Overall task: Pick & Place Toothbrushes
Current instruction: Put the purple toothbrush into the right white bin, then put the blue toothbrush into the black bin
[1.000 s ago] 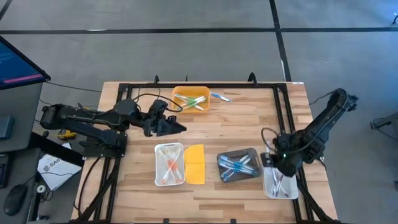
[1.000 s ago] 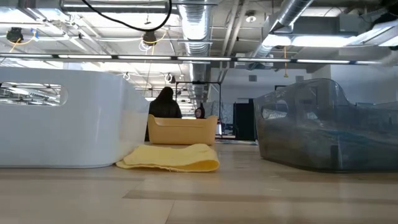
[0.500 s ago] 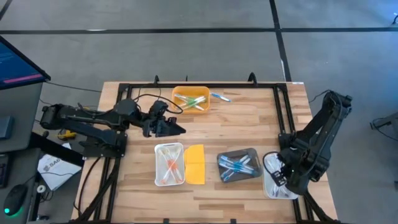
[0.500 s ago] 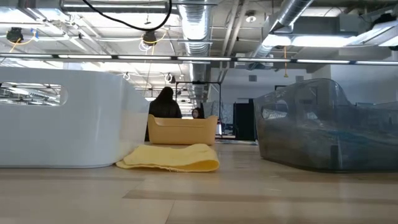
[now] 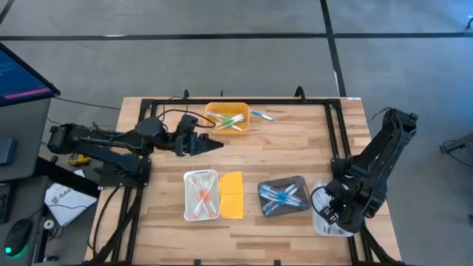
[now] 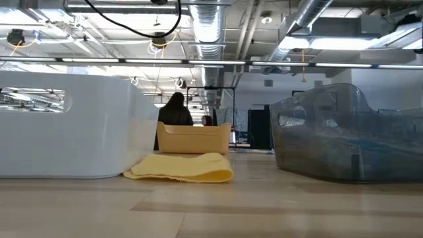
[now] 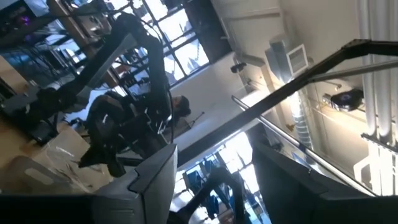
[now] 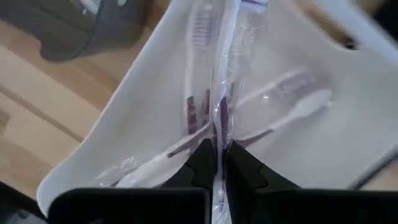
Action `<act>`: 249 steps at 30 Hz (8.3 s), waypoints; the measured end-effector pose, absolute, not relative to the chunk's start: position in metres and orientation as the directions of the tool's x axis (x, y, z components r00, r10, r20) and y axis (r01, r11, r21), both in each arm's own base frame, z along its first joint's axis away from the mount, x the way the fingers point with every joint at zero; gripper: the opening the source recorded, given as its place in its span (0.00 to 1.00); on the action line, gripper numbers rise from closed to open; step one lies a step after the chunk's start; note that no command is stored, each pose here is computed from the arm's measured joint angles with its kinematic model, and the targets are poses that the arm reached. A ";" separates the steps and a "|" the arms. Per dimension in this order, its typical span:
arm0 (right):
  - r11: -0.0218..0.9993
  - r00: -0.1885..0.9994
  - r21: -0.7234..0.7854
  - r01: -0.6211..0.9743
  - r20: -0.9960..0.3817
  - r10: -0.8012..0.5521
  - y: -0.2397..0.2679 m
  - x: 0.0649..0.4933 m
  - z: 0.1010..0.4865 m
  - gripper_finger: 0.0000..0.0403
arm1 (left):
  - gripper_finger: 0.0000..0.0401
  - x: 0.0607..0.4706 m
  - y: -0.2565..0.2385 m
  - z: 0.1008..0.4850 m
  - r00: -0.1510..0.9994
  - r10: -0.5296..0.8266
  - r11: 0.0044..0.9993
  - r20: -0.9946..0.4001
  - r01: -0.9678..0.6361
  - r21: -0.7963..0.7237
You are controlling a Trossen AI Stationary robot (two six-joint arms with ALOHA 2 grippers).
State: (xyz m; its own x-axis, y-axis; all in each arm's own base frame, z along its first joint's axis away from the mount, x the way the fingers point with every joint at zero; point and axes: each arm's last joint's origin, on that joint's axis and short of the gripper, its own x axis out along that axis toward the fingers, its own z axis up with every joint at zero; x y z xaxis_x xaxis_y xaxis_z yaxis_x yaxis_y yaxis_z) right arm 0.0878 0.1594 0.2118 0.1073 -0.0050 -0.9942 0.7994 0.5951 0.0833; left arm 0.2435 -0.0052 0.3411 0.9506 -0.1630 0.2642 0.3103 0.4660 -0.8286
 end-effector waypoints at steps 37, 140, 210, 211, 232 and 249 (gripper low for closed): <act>0.604 0.299 0.260 0.754 -0.954 0.038 0.126 0.079 0.261 0.60 | 0.51 0.243 -0.014 0.341 0.956 -0.118 0.481 0.267 0.291 -0.827; 0.840 0.174 0.082 0.537 -0.985 -0.015 -0.271 0.311 0.153 0.49 | 0.51 0.233 0.066 0.339 0.964 -0.132 0.604 0.231 0.263 -0.752; 0.685 0.500 0.335 0.648 -0.865 -0.051 -0.150 0.266 0.361 0.00 | 0.51 0.239 0.058 0.337 0.968 -0.091 0.592 0.234 0.241 -0.769; 0.684 0.523 0.348 0.640 -0.850 -0.057 -0.146 0.266 0.366 0.00 | 0.51 0.240 0.059 0.336 0.969 -0.078 0.593 0.234 0.234 -0.770; 0.775 0.745 0.511 0.371 -0.662 0.080 -0.048 0.253 0.422 0.00 | 0.51 0.270 0.018 0.321 0.960 0.130 0.575 0.249 0.132 -0.808; 0.872 0.654 0.454 0.185 -0.719 0.236 0.052 0.208 0.432 0.00 | 0.51 0.262 -0.057 0.322 0.954 0.174 0.579 0.246 0.103 -0.809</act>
State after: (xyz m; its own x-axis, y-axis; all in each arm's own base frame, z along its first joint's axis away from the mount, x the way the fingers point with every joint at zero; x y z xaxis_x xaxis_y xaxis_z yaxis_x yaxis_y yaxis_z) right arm 0.2081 0.0521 0.4324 0.6536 0.2361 -0.7191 0.1847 0.8717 0.4540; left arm 0.2618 -0.0573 0.3221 0.9536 0.1736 0.2460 0.1033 0.5789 -0.8088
